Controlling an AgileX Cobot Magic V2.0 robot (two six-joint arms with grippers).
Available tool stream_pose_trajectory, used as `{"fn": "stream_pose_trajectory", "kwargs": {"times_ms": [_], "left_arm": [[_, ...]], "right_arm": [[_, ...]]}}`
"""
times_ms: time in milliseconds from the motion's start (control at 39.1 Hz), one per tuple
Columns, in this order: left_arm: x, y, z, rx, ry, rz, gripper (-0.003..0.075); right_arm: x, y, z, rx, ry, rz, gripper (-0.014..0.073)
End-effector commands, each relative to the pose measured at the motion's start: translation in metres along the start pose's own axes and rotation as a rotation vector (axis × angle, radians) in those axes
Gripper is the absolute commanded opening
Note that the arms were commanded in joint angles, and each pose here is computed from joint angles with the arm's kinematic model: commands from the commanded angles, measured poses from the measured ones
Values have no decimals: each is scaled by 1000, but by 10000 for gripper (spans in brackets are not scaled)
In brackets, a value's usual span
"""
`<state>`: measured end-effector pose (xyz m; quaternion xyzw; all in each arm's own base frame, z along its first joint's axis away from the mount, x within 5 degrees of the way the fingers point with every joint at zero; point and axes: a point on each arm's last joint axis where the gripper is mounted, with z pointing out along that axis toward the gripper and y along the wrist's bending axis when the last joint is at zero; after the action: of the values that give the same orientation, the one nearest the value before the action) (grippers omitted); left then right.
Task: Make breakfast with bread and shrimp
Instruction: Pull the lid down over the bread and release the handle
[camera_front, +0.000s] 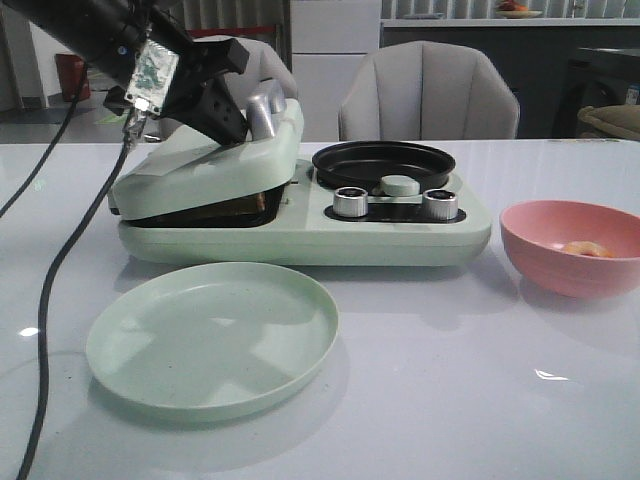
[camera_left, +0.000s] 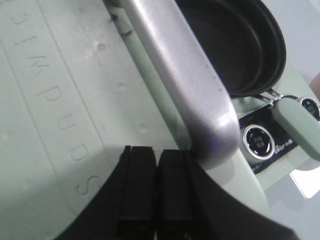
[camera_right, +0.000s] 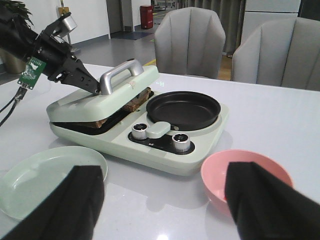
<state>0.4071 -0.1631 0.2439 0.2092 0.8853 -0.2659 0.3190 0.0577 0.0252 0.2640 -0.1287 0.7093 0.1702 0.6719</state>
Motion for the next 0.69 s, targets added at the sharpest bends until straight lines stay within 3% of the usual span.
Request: {"fn": "stream_pose_trajectory", "kwargs": {"times_ms": [0,384,665], "left_arm": [[-15,-19,-28,-8,2,56,117],[-32,-35,-135,-389,-16,221,117],[-28,-74,-220,-437,-161,250,117]], "right_arm": [[-16,2,-1,-16,-96,-5,600],[-16,2,-1,-16,-96,-5,600],[-16,2,-1,-16,-96,-5,600]]}}
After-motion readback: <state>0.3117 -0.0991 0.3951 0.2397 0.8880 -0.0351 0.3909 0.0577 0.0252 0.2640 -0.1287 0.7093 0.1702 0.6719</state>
